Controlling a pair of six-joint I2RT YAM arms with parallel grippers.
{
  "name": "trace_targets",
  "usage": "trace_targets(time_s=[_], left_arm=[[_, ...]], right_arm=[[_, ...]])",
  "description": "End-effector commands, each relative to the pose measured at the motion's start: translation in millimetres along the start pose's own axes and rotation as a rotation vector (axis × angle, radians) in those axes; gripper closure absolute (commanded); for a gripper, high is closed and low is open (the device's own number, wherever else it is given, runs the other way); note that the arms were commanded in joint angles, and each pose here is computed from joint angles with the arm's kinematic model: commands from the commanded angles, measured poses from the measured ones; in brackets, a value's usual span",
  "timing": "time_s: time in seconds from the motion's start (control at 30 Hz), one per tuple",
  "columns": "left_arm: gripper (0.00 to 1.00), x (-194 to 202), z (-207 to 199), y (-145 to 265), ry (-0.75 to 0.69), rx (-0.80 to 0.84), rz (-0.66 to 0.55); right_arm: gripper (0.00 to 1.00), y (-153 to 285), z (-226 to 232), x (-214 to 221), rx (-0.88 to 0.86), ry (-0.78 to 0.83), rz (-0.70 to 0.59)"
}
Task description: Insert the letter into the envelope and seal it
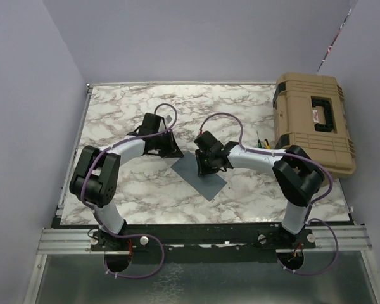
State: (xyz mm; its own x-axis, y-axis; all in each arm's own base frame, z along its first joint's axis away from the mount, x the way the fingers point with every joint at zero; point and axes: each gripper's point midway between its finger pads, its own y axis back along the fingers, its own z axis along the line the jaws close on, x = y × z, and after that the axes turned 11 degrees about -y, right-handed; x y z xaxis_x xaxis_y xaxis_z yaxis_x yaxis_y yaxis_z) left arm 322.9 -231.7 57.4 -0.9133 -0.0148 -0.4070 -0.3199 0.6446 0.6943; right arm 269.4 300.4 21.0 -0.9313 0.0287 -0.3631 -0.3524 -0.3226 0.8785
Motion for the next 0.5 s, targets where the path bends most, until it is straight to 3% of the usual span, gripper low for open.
trace_targets(time_s=[0.0, 0.23, 0.47], left_arm=[[1.00, -21, -36, 16, -0.076, 0.136, -0.034], [1.00, -44, -42, -9, -0.048, 0.199, -0.102], [1.00, -15, -18, -45, -0.013, 0.112, -0.037]], right_arm=[[0.66, -12, -50, 22, 0.202, 0.104, 0.015], [0.73, -22, -48, 24, 0.199, 0.140, 0.003], [0.75, -19, -47, 23, 0.197, 0.157, -0.009]])
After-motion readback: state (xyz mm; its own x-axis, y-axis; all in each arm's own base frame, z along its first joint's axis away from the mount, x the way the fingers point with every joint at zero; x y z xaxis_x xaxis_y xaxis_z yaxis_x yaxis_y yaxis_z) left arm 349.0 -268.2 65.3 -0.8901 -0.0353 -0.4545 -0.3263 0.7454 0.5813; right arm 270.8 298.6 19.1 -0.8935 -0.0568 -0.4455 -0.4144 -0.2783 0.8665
